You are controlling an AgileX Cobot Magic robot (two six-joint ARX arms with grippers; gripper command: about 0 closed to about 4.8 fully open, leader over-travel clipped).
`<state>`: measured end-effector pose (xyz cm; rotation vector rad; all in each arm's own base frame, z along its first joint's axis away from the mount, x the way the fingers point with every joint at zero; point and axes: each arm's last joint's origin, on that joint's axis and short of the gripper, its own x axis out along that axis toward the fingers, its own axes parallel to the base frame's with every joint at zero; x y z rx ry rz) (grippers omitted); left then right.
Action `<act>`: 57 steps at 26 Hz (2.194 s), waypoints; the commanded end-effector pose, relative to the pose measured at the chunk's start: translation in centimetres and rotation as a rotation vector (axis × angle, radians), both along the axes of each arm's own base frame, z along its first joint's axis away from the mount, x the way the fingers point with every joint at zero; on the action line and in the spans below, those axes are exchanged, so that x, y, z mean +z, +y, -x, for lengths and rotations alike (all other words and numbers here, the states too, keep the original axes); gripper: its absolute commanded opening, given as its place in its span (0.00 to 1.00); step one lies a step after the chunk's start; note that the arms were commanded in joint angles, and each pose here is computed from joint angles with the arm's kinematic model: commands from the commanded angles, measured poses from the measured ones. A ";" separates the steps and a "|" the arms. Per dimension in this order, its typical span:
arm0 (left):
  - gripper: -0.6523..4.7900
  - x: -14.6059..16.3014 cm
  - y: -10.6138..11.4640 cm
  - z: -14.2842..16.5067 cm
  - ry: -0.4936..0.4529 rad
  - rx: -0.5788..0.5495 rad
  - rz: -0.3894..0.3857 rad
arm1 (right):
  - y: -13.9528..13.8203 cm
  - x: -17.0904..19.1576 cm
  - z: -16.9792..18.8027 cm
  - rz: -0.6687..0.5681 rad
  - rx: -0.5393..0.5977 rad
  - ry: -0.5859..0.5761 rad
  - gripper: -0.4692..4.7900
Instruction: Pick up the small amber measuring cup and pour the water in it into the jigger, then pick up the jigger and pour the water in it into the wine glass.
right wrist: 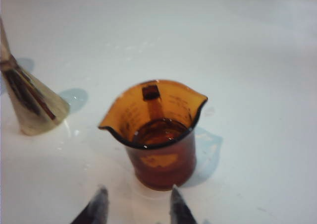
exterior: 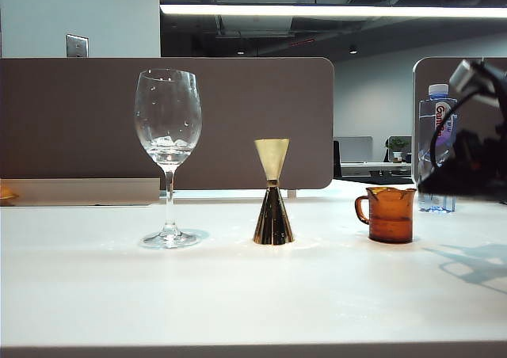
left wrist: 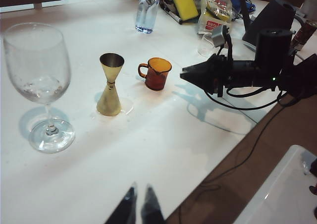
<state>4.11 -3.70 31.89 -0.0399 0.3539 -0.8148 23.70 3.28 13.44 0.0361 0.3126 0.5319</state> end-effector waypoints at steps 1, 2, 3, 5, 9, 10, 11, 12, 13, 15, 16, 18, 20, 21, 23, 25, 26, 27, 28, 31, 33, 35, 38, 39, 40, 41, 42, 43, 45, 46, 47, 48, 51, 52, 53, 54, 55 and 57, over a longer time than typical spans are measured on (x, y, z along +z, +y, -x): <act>0.17 0.3 0.0 0.0 -0.017 -0.001 0.008 | 0.0 0.1 -0.7 -0.005 0.002 -0.092 0.49; 0.17 0.3 0.0 0.0 -0.017 -0.002 0.009 | 0.0 -0.1 -0.8 -0.006 0.002 -0.097 0.52; 0.17 0.3 0.0 0.0 -0.017 -0.002 0.009 | 0.0 -0.4 -0.9 -0.005 0.002 -0.090 0.55; 0.17 0.3 0.0 0.0 -0.017 -0.001 0.008 | 0.1 -0.8 -1.2 -0.003 0.002 -0.070 0.60; 0.17 0.3 0.0 0.0 -0.017 -0.001 0.008 | 0.1 -1.6 -2.0 -0.003 0.003 -0.063 0.69; 0.17 0.3 0.0 0.0 -0.017 -0.001 0.008 | 0.1 -1.7 -2.2 -0.003 0.003 -0.063 0.69; 0.17 0.3 0.0 0.0 -0.017 -0.002 0.008 | 0.2 -1.8 -2.3 -0.003 0.003 -0.060 0.69; 0.17 0.3 0.0 0.0 -0.017 -0.002 0.009 | 0.2 -2.0 -2.4 -0.002 0.002 -0.056 0.69; 0.17 0.3 0.0 0.0 -0.017 -0.002 0.008 | 0.2 -2.2 -2.6 0.006 0.005 -0.058 0.71; 0.17 0.3 0.0 0.0 -0.017 -0.001 0.008 | 0.2 -2.3 -3.0 0.005 0.006 -0.067 0.75; 0.17 0.3 0.0 0.0 -0.017 -0.001 0.008 | 0.2 -2.4 -3.1 0.004 0.006 -0.075 0.77; 0.17 0.3 0.0 0.0 -0.017 -0.002 0.009 | 0.3 -2.6 -3.5 0.000 0.019 -0.075 0.81; 0.17 0.3 0.0 0.0 -0.017 -0.001 0.008 | 0.5 -2.9 -3.9 -0.001 0.034 -0.070 0.81; 0.17 0.3 0.0 0.0 -0.017 -0.001 0.008 | 0.7 -3.1 -4.2 0.000 0.041 -0.067 0.81; 0.17 0.3 0.0 0.0 -0.017 -0.001 0.008 | 1.2 -3.3 -4.5 -0.002 0.055 -0.080 0.81; 0.17 0.3 0.0 0.0 -0.017 -0.001 0.008 | 1.7 -3.6 -5.0 -0.004 0.071 -0.085 0.81; 0.17 0.3 0.0 0.0 -0.017 -0.001 0.008 | 1.8 -3.6 -5.1 -0.003 0.072 -0.085 0.81; 0.17 0.3 0.0 0.0 -0.017 -0.002 0.009 | 1.8 -3.7 -5.3 -0.004 0.074 -0.086 0.81; 0.17 0.3 0.0 0.0 -0.017 -0.001 0.008 | 2.0 -3.8 -5.4 -0.003 0.077 -0.084 0.81; 0.17 0.3 0.0 0.0 -0.017 -0.001 0.008 | 2.0 -3.9 -5.6 -0.003 0.076 -0.085 0.81; 0.17 0.3 0.0 0.0 -0.017 -0.002 0.008 | 2.0 -3.9 -5.7 -0.003 0.075 -0.087 0.80; 0.17 0.3 0.0 0.0 -0.017 -0.001 0.008 | 2.0 -3.9 -5.8 -0.003 0.074 -0.090 0.77; 0.17 0.3 0.0 0.0 -0.017 -0.001 0.008 | 2.0 -3.9 -5.9 -0.003 0.074 -0.092 0.74; 0.17 0.3 0.0 0.0 -0.017 -0.002 0.008 | 2.0 -3.9 -6.0 -0.003 0.074 -0.095 0.67; 0.17 0.3 0.0 0.0 -0.017 -0.002 0.008 | 2.1 -3.9 -6.1 -0.003 0.075 -0.096 0.66; 0.17 0.3 0.0 0.0 -0.017 -0.001 0.008 | 2.1 -3.9 -6.2 -0.004 0.075 -0.097 0.66; 0.17 0.3 0.0 0.0 -0.017 -0.001 0.008 | 2.1 -3.9 -6.2 -0.004 0.075 -0.099 0.66; 0.17 0.3 0.0 0.0 -0.017 -0.002 0.008 | 2.1 -3.9 -6.3 -0.004 0.075 -0.099 0.66; 0.17 0.3 0.0 0.0 -0.017 -0.001 0.008 | 2.1 -3.9 -6.4 -0.004 0.075 -0.103 0.63; 0.17 0.3 0.0 0.0 -0.017 -0.001 0.008 | 2.1 -3.9 -6.5 -0.006 0.078 -0.106 0.58; 0.17 0.3 0.0 0.0 -0.017 -0.002 0.008 | 2.2 -4.0 -6.7 -0.006 0.078 -0.107 0.55; 0.17 0.3 0.0 0.0 -0.017 -0.002 0.009 | 2.2 -4.0 -6.7 -0.005 0.077 -0.108 0.55; 0.17 0.3 0.0 0.0 -0.017 -0.002 0.008 | 2.2 -4.1 -6.9 -0.005 0.075 -0.109 0.54; 0.17 0.3 0.0 0.0 -0.017 -0.002 0.008 | 2.2 -4.1 -6.9 -0.005 0.075 -0.109 0.49; 0.17 0.3 0.0 0.0 -0.017 -0.002 0.008 | 2.2 -4.1 -7.0 -0.005 0.075 -0.110 0.40; 0.17 0.3 0.0 0.0 -0.017 -0.002 0.008 | 2.2 -4.1 -7.0 -0.005 0.075 -0.112 0.34; 0.17 0.3 0.0 0.0 -0.017 -0.002 0.008 | 2.2 -4.0 -7.1 -0.005 0.075 -0.115 0.32; 0.17 0.3 0.0 0.0 -0.017 -0.002 0.008 | 2.2 -4.0 -7.1 -0.006 0.075 -0.119 0.31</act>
